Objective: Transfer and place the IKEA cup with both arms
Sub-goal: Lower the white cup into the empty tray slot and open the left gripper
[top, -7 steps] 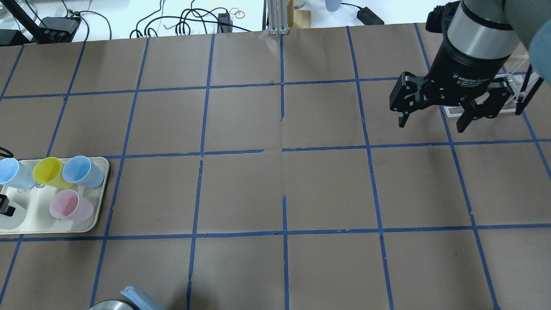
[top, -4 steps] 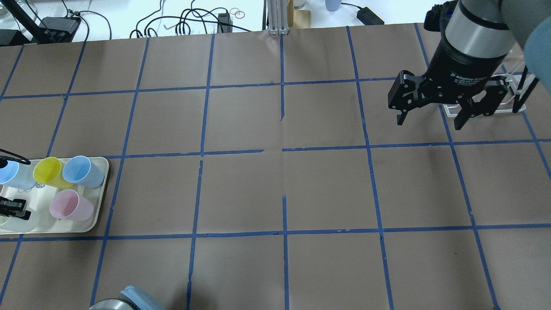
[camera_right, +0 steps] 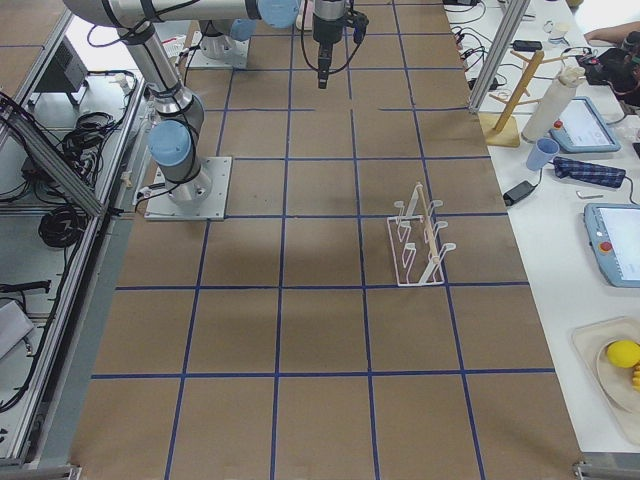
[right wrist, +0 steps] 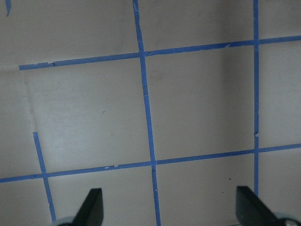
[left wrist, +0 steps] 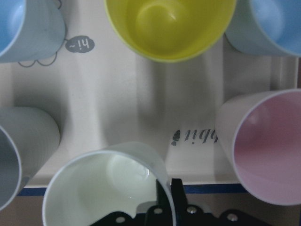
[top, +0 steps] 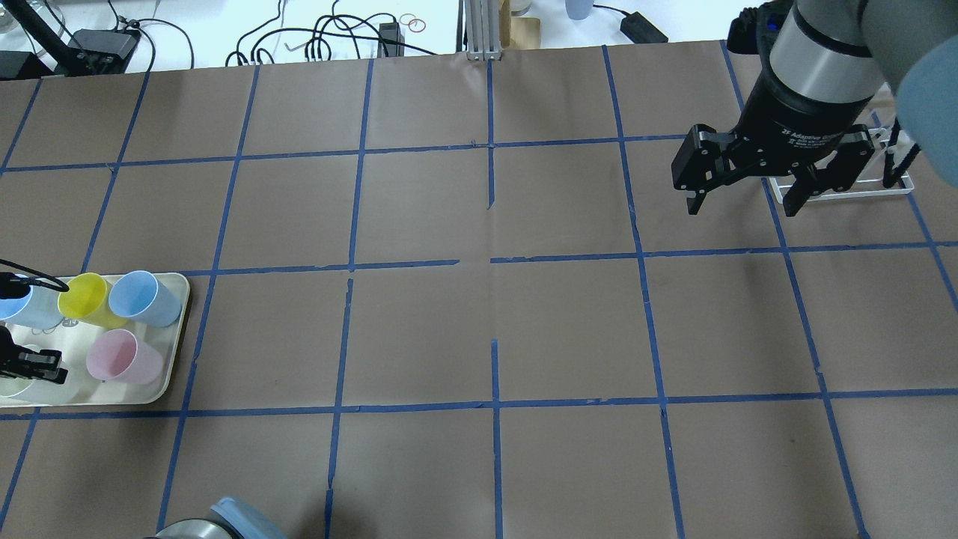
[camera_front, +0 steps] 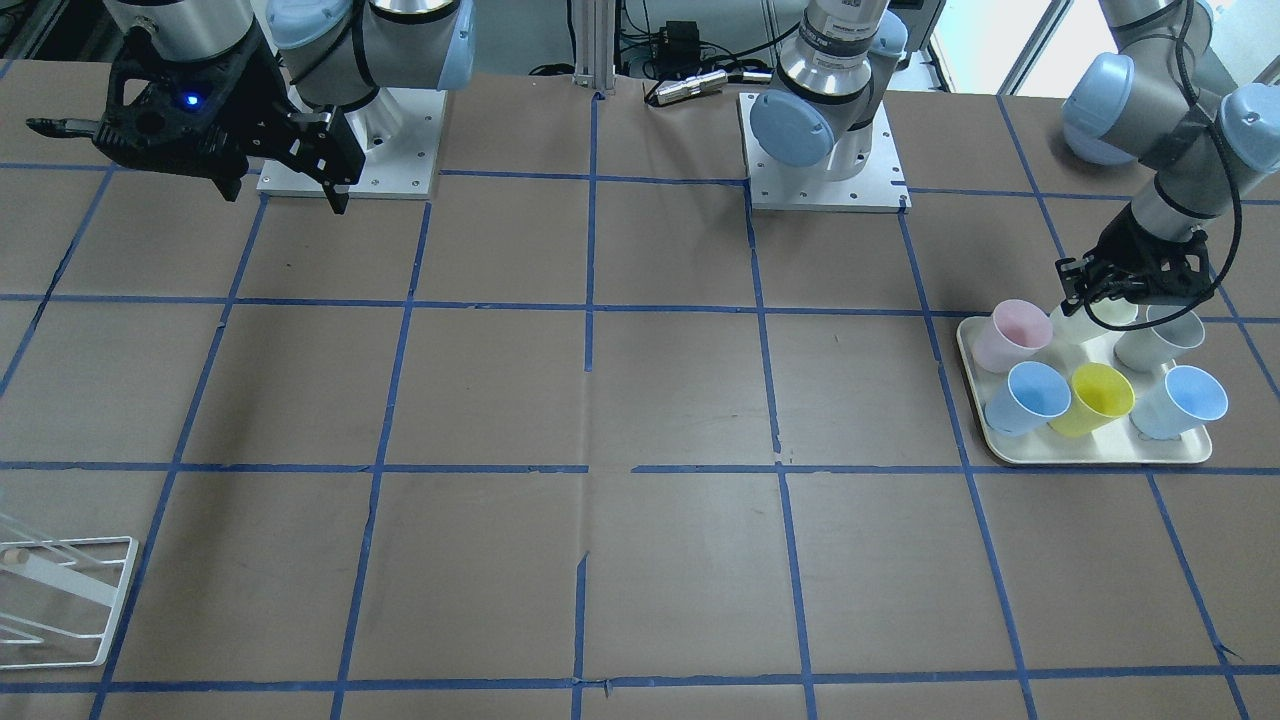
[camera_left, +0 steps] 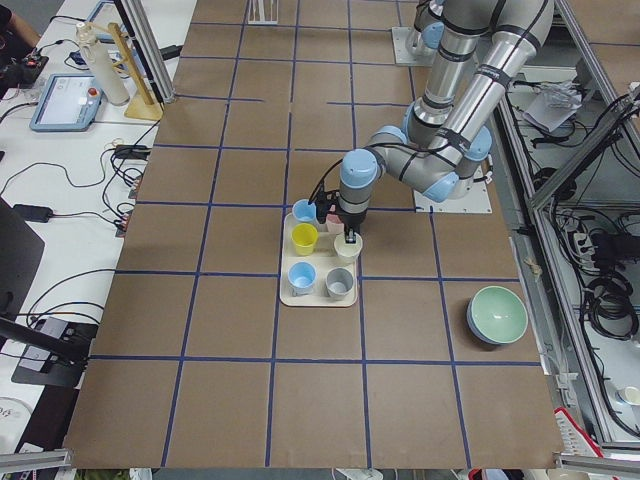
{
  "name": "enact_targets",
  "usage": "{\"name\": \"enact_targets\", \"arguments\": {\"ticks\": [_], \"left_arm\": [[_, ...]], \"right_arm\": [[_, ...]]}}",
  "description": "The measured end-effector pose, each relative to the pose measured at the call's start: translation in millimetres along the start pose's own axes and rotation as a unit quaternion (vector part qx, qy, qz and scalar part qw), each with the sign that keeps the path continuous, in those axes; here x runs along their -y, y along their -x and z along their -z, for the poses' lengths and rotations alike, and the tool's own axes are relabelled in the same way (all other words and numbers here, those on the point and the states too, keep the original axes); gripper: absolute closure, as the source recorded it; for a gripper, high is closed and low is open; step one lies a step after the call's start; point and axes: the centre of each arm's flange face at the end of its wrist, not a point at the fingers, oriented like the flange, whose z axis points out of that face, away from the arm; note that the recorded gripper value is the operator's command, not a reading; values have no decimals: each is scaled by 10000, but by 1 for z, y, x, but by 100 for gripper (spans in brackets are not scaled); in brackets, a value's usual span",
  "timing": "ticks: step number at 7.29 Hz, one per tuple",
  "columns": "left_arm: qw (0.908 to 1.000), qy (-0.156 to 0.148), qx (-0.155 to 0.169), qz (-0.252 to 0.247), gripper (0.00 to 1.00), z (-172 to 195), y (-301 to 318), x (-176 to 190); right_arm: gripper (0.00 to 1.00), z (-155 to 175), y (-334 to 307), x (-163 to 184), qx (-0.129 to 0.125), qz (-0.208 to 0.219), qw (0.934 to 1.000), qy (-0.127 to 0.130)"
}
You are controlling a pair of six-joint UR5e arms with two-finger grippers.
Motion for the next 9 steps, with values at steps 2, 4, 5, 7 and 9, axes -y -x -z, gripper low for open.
{"name": "enact_targets", "arguments": {"ticks": [2,4,5,7,9], "left_arm": [[10000,-93,-22,-2,100,-1,0,3],[9998,-166,-60,-7,95,-2,1,6],[9998,-173,-71,-10,17,-3,2,7],[9998,-206,-39,-15,1,-4,3,8],[9997,-221,-6,-33,1,-2,3,10]], "right_arm": [[0,2,-1,-2,38,138,9999,14],[0,3,0,-3,151,135,9998,22],[0,3,0,-3,169,122,9998,26],[0,2,-1,-4,198,82,9997,101],[0,1,-1,-5,222,72,9996,156]]}}
